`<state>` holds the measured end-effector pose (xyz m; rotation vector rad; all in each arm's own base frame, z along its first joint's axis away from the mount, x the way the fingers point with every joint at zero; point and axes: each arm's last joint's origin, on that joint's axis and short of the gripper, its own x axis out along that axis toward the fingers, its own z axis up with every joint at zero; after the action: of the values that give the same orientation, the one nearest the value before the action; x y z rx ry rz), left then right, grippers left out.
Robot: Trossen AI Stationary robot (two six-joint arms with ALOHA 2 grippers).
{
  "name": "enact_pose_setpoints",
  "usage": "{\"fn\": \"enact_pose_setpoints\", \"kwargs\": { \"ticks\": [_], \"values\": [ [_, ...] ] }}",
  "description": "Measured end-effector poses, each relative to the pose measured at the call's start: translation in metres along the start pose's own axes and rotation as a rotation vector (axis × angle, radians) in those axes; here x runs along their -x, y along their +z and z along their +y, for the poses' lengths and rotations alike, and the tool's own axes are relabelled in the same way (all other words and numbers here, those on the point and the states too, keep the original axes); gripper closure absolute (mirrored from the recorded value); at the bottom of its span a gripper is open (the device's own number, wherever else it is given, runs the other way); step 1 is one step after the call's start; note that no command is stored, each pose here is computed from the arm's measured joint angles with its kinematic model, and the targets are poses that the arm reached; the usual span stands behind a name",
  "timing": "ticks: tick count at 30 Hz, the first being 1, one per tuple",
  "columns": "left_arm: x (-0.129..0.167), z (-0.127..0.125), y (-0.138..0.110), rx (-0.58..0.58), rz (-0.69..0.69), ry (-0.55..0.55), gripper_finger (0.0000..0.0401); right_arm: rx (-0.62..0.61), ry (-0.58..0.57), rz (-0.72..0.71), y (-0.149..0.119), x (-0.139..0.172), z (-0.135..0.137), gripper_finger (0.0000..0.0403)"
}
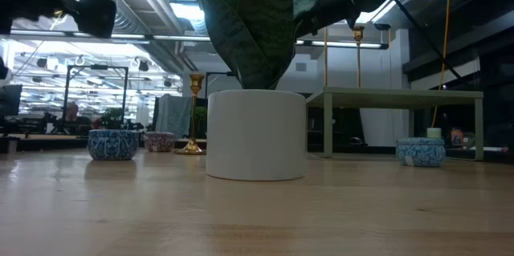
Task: Stock candles and holders on shelf
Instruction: Align the gold candle holder with the other gold candle holders on the shelf
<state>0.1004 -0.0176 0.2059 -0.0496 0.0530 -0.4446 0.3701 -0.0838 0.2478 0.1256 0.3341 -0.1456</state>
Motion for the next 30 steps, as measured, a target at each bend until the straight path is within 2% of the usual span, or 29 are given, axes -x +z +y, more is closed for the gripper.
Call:
{"fn": "enact_pose_setpoints", "kwargs": {
  "ticks": [7,10,13,17,23,27,30],
  "values": [
    [0.002,-0.010,0.042,-0.084,0.272,-0.033,0.0085,0.000,0.002,0.000,0.000,0.000,0.000,0.0193],
    [-0.001,-0.014,0.056,-0.071,0.391,-0.084,0.0090,0.000,0.003,0.000,0.000,0.000,0.000,0.0193],
    [-0.007,-0.019,0.067,-0.022,0.454,-0.180,0.0090,0.000,0.003,0.000,0.000,0.000,0.000,0.0193],
    [-0.019,-0.029,0.067,0.046,0.567,-0.322,0.0091,0.017,0.003,0.002,0.000,0.000,0.000,0.0193],
    [-0.040,-0.046,0.054,0.070,0.721,-0.430,0.0091,0.026,0.002,0.019,-0.002,0.000,0.000,0.0193],
    [-0.060,-0.061,0.049,0.074,0.731,-0.492,0.0091,0.022,0.000,0.056,-0.005,0.000,0.000,0.0193],
    [-0.076,-0.071,0.046,0.041,0.698,-0.483,0.0091,0.020,-0.001,0.069,-0.007,0.000,0.000,0.0193]
  ]
}}
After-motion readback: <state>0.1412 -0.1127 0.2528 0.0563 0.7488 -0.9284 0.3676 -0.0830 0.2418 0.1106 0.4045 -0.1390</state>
